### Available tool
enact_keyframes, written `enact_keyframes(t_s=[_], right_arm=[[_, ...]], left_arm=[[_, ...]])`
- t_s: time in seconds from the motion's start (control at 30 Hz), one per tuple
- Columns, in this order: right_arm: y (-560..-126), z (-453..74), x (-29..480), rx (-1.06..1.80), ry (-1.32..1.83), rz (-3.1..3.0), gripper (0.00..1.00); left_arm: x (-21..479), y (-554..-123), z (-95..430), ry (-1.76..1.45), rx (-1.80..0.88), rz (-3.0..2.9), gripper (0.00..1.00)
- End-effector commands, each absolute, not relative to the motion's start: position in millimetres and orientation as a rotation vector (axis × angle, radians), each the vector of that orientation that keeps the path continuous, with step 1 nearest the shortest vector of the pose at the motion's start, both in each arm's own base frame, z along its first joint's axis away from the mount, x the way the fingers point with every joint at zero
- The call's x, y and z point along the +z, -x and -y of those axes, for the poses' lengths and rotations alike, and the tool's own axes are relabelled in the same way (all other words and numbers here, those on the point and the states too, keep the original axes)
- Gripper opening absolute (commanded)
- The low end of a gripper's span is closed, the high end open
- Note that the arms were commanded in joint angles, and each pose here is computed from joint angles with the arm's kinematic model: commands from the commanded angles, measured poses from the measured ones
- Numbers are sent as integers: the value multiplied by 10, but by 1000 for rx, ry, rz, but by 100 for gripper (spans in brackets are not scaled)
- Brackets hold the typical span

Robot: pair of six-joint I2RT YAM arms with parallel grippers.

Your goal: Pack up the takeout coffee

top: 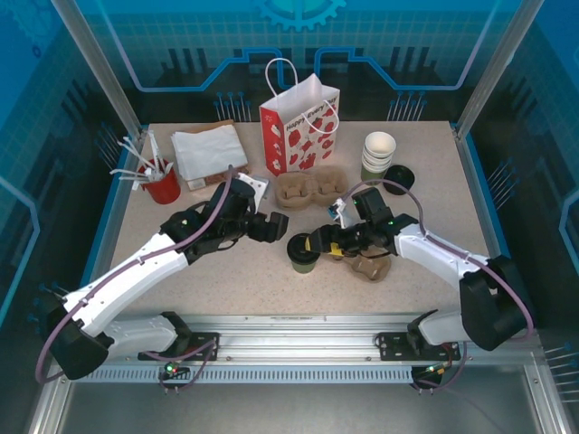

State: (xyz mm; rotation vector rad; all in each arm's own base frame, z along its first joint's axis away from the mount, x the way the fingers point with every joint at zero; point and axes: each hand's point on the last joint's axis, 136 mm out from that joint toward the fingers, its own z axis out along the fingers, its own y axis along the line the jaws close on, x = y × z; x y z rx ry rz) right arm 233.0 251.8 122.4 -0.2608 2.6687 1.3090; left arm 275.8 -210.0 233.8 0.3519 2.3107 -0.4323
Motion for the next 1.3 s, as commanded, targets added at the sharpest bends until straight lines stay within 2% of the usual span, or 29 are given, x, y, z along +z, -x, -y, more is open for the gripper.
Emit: enact_keyframes(t_s=[0.0,0.6,1.27], right_arm=[[-2292,-2620,1205,1348,287,-2666,87],[-2292,-3005,1159,1374,328,-2660,86],[-2361,-3701,1189,1421,470,-2646,88]], left_arm=[[2317,-2742,1987,-319,-402,-2311,91],[2350,-2843,1506,-130,-289,-2268,91],[2323,-2787,1326,-85,-263,-2272,91]])
